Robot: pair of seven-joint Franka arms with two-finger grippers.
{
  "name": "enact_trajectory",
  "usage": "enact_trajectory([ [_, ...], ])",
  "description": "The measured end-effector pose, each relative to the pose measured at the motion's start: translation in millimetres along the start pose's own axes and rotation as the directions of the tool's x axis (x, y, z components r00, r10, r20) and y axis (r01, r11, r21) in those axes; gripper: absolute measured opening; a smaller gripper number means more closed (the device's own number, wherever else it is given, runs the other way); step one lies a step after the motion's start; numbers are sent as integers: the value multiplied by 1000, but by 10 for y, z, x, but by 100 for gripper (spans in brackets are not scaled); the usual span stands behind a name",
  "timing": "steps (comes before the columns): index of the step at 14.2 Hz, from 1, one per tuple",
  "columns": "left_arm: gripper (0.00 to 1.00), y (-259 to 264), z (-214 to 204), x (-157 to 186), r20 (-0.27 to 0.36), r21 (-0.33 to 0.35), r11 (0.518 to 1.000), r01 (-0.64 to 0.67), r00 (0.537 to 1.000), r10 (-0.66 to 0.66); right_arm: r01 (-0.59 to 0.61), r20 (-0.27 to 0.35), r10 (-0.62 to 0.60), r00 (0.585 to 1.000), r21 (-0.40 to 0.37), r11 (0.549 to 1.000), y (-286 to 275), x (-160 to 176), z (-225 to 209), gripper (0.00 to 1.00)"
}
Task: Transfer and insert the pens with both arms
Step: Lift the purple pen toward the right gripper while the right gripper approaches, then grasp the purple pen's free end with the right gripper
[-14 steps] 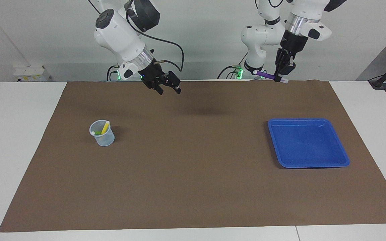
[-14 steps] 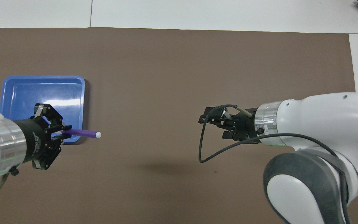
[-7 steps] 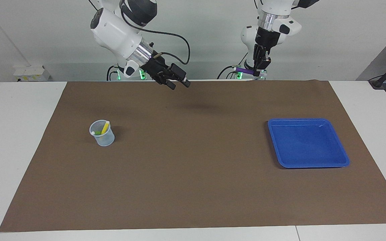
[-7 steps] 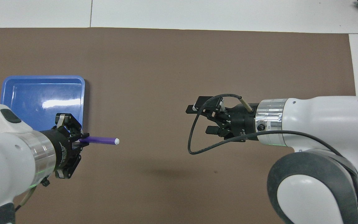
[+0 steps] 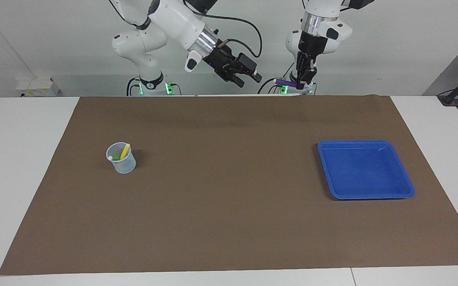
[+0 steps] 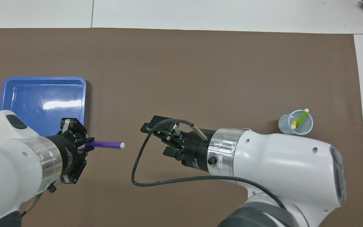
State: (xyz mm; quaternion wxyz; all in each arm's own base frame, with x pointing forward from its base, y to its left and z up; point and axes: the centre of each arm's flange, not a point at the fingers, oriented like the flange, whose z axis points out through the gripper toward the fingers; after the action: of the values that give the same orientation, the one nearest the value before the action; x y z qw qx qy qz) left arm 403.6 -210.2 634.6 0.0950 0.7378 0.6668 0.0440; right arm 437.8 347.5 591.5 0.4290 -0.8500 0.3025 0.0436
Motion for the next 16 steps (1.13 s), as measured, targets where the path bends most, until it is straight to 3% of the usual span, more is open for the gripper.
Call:
enact_trajectory([
  [4,17,1,0,0,0,-1,1000,2,1000,-2,-32,-31,34,999,76,997,-88,-257,79,100],
  [13,17,-2,-6,-1,1,-2,1000,10,1000,-10,-24,-44,29,999,101,995,-22,-511,441,98],
  [14,17,-3,-9,-2,2,-3,1000,10,1000,-10,-22,-48,27,998,106,994,-15,-527,477,96],
  [16,17,-6,-14,-3,2,-4,1000,10,1000,-10,-20,-56,26,998,114,993,-8,-536,518,75],
])
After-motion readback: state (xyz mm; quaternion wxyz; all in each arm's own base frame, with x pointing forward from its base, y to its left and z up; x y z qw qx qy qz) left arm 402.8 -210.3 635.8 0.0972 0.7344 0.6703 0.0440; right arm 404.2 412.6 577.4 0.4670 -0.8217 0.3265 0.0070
